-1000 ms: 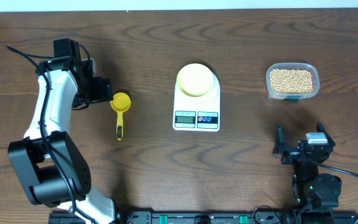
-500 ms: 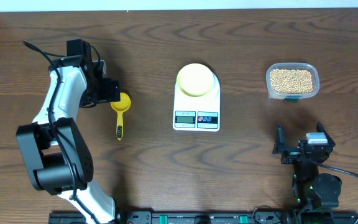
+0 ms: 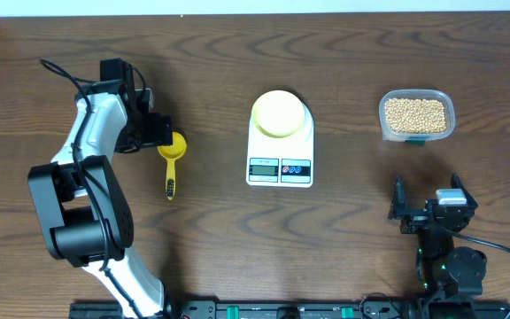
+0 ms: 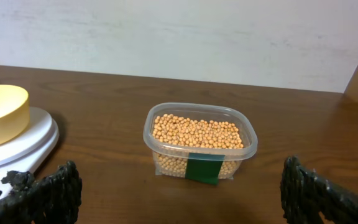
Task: Scoop item into bowl and weigh 50g on scale
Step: 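Lower the left gripper and close it on the yellow scoop's cup rim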
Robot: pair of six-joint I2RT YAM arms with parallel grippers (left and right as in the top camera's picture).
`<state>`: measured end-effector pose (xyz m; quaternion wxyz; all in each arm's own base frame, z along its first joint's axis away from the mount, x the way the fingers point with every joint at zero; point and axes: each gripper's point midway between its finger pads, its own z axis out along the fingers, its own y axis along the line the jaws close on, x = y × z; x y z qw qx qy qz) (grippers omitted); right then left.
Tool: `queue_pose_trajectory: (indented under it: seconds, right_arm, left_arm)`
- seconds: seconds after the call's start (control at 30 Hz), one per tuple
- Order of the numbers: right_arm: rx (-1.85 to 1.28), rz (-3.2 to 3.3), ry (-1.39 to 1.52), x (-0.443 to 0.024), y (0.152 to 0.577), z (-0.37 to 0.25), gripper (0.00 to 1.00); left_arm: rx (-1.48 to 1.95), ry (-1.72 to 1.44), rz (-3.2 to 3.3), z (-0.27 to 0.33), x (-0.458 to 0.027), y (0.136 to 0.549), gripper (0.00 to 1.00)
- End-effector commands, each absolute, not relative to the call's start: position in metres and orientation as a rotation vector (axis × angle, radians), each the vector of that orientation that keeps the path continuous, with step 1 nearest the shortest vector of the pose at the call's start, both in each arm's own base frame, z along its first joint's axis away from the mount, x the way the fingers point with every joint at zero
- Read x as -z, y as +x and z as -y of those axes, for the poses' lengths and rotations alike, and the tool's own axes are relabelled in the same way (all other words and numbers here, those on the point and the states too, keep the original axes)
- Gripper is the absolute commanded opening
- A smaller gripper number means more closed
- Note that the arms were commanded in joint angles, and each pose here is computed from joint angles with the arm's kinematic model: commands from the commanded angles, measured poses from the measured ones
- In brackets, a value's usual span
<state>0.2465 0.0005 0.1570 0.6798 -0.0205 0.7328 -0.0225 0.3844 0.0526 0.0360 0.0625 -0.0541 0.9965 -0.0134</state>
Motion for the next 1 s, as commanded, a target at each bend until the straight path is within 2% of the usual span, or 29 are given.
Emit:
queue_pose_trajectory:
  seconds: [0.0, 0.27, 0.97]
  right_arm:
    - [0.068, -1.646, -0.044, -0.156, 0.246, 0.002, 0.99]
    - [0.067, -1.646, -0.044, -0.156, 0.246, 0.002, 0.99]
    - [0.068, -1.646, -0.044, -0.156, 0.246, 0.002, 0.99]
  left_arm:
    - [0.017, -0.149, -3.030, -0.057, -0.029, 0.387, 0.89]
    - [0.030, -0.153, -3.103, -0.056, -0.003, 0.379, 0.89]
    - [0.030, -0.153, -3.106, -0.055, -0.002, 0.379, 0.89]
